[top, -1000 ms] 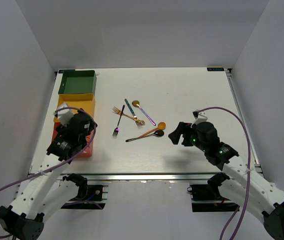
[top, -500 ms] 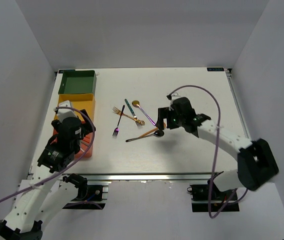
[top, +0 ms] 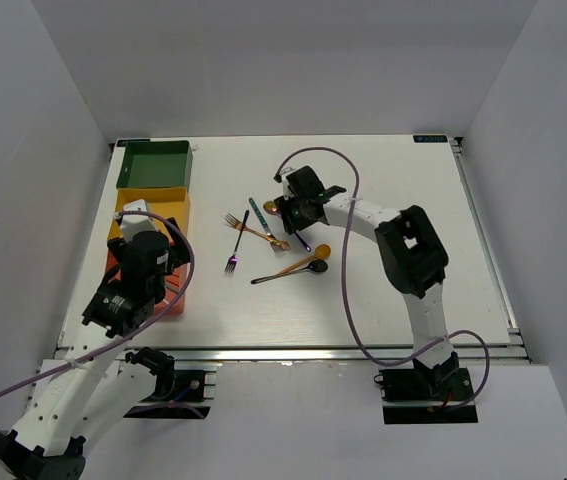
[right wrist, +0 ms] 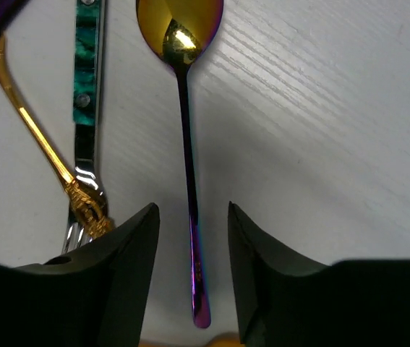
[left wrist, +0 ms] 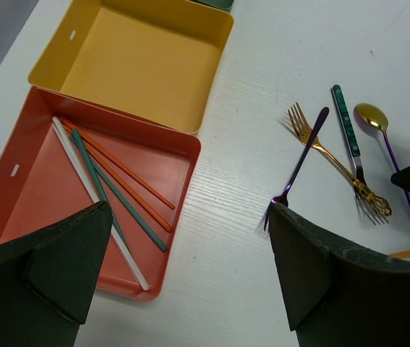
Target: Sort the eating utensils into containers
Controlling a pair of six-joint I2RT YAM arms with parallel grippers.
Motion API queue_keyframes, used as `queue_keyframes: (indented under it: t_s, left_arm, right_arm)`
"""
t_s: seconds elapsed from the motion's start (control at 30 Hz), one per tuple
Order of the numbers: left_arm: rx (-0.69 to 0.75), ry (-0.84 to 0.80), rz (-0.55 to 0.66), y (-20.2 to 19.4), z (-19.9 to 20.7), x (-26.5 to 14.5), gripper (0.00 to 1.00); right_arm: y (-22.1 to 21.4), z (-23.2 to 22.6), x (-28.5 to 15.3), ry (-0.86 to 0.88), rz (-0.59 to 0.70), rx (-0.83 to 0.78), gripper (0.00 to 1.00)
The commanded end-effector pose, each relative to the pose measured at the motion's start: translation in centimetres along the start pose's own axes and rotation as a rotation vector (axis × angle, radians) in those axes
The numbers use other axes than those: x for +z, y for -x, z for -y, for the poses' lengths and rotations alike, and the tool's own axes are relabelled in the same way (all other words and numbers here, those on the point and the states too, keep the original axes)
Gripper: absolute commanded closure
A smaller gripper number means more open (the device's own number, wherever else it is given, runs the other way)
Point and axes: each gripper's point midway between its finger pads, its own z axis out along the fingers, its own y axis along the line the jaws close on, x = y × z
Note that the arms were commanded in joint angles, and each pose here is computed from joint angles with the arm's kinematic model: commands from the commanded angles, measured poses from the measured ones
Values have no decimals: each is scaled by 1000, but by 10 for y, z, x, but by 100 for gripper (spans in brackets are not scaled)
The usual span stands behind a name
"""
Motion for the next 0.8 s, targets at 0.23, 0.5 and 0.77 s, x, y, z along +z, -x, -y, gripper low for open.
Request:
queue_keyframes:
  t_s: [0.23, 0.5, 0.77]
  left_arm:
    - [16, -25, -10, -3, 6, 3, 2]
    - [-119, -296, -18, 13, 67, -3, 2]
    - [-493, -1019, -37, 45, 197, -50, 2]
  right_arm:
    - [-6, 9, 22, -54, -72, -95, 90]
    - [50, 0, -49, -44, 160, 19, 100]
    - [72, -103, -179, 521, 390, 108, 100]
